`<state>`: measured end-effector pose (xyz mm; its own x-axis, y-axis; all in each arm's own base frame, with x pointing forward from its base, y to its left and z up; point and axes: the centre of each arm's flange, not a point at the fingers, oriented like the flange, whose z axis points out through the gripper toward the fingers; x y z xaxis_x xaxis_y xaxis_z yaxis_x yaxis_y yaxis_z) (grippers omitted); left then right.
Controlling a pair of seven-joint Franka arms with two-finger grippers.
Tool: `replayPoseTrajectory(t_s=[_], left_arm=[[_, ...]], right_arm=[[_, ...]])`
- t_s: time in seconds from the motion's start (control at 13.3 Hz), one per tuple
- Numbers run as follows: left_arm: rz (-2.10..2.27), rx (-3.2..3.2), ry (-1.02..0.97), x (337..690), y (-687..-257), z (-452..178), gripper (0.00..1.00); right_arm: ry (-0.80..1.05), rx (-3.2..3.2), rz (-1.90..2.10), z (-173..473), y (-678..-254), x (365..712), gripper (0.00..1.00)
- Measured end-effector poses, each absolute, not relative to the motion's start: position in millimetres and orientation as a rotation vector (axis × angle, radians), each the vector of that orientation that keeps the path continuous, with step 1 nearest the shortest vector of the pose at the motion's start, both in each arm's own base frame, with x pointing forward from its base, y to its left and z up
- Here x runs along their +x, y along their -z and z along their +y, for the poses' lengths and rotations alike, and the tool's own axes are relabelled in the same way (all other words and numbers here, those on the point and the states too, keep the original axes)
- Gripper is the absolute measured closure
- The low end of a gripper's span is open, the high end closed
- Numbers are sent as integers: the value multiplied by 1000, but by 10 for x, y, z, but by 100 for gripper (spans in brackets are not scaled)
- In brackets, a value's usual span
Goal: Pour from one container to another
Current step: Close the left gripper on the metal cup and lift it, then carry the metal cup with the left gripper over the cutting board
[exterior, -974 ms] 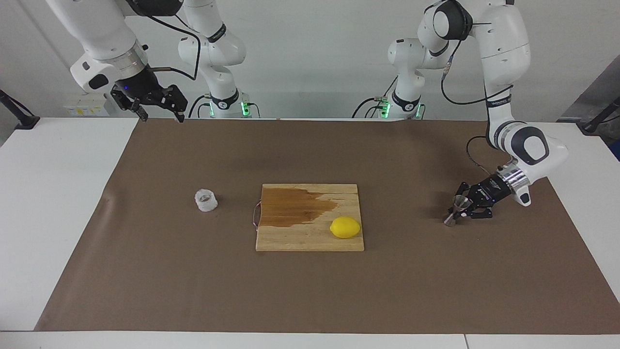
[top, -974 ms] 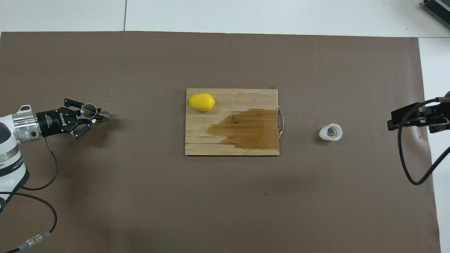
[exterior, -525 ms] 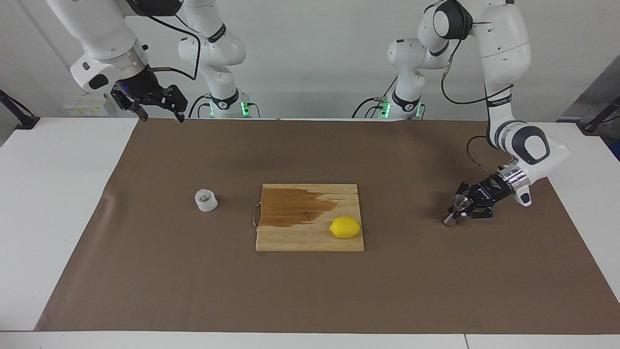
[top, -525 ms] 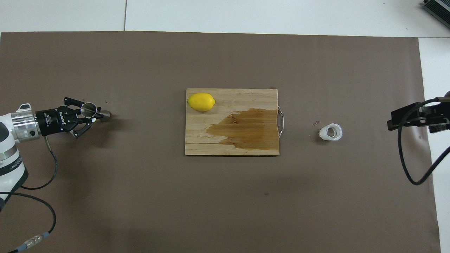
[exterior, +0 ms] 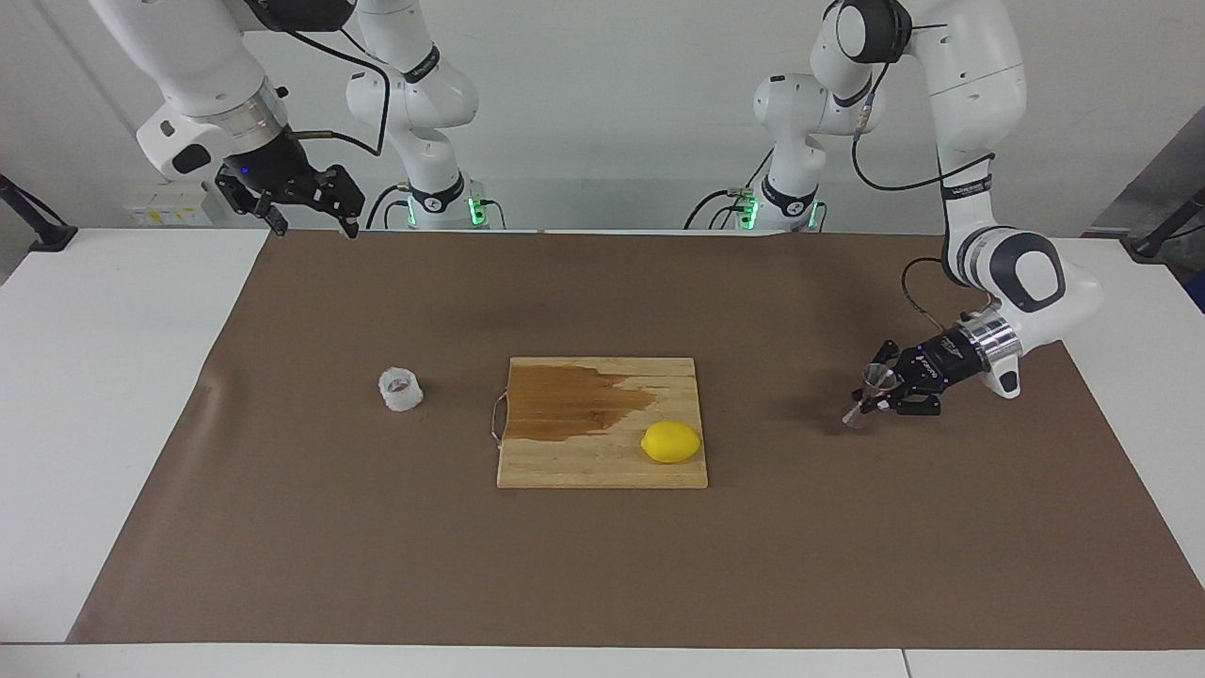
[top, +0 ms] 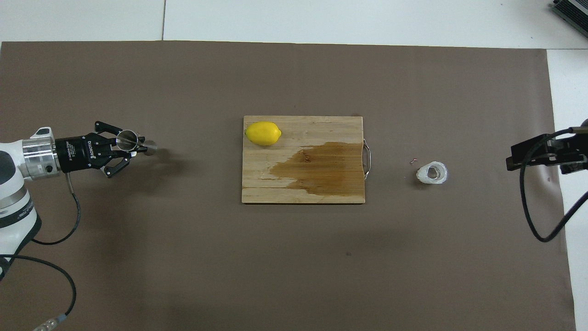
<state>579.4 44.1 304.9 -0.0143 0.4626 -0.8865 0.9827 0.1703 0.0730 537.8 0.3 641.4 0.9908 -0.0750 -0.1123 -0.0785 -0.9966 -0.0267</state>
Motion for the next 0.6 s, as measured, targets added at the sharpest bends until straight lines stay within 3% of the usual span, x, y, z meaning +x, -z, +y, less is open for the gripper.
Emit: replayPoseTrajectory(t_s=[0.6], left_arm=[[1544, 1469, 953, 5815, -3339, -847, 78]], right_arm=[[-173, -3103, 120, 3, -6414, 5378, 0]])
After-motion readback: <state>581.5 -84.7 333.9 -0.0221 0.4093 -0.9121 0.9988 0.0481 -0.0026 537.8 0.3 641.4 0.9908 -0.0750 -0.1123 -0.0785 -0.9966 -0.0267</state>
